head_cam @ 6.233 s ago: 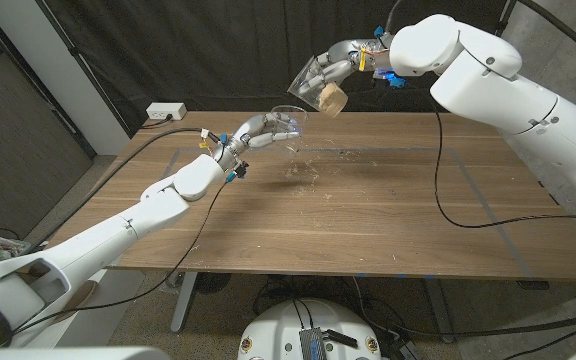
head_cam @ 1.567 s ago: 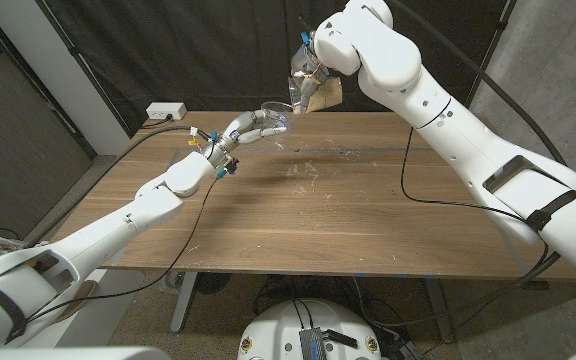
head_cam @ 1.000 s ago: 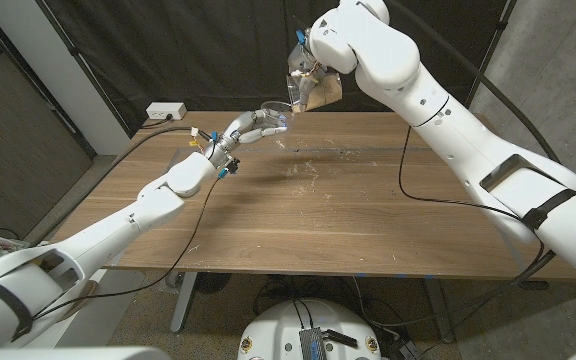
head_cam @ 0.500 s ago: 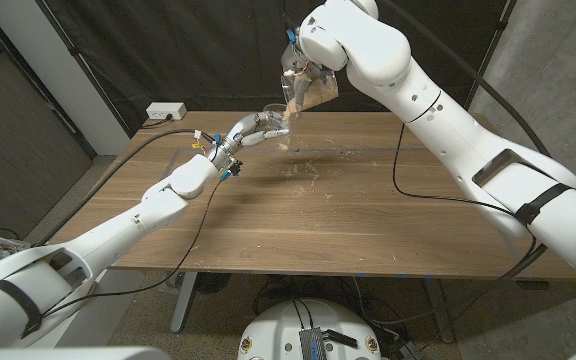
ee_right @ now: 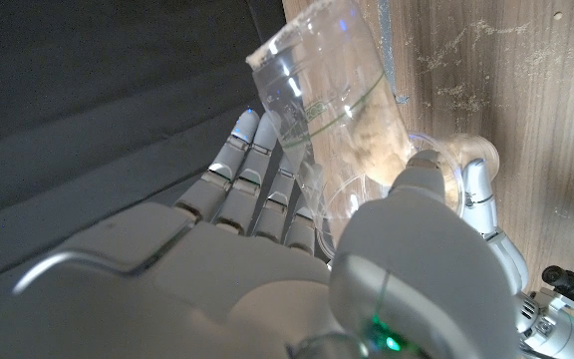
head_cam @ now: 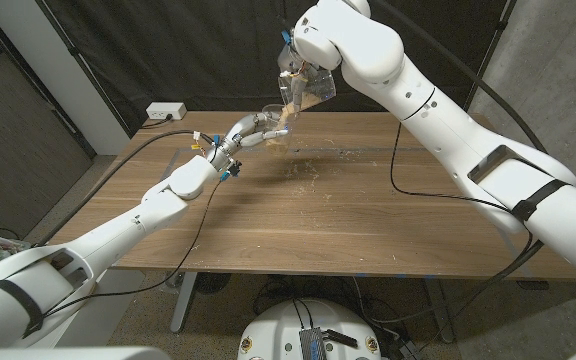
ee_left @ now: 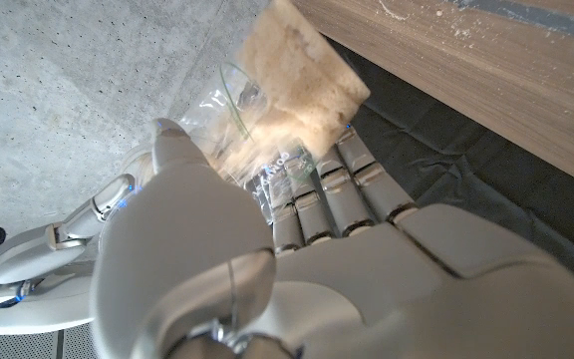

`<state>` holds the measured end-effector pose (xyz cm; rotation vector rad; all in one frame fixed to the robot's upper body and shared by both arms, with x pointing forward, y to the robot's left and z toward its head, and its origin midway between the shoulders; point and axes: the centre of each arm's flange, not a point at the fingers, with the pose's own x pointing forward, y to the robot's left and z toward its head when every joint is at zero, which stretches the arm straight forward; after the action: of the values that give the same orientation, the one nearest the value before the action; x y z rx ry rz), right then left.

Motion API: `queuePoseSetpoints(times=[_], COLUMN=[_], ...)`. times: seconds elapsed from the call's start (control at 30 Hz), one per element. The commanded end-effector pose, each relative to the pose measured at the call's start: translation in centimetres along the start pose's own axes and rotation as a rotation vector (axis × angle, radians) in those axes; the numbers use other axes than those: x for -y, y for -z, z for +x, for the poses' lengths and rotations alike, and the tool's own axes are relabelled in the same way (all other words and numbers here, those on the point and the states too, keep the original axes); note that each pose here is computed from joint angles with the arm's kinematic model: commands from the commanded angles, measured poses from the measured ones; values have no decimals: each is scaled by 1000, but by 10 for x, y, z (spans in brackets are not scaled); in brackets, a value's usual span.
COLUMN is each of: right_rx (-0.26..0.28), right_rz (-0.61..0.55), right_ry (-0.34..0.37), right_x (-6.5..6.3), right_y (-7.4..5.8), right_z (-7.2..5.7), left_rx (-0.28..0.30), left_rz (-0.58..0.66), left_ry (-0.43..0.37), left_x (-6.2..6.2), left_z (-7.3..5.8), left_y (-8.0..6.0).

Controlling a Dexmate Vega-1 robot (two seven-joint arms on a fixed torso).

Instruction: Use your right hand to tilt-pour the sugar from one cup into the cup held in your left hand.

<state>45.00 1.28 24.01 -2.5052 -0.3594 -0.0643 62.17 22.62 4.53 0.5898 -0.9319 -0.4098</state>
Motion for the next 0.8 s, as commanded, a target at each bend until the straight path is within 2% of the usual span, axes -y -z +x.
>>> queuePoseSetpoints(times=[0.03,0.4,0.6,0.8], right_rx=[-3,-8,-36,-53], right_rz=[-17,-12,50,198], right_ry=[8,8,24,70], right_x=[2,0,-2,2], right_y=[-1,2,16,39], right_z=[2,3,-1,-15], left_rx=[0,3,2,12], left_rz=[-1,-6,-18,-20], left_ry=[-2,-5,-10,-15], left_x=[-1,0,1,0], left_z=[-1,0,0,-1], left_y=[2,3,7,8])
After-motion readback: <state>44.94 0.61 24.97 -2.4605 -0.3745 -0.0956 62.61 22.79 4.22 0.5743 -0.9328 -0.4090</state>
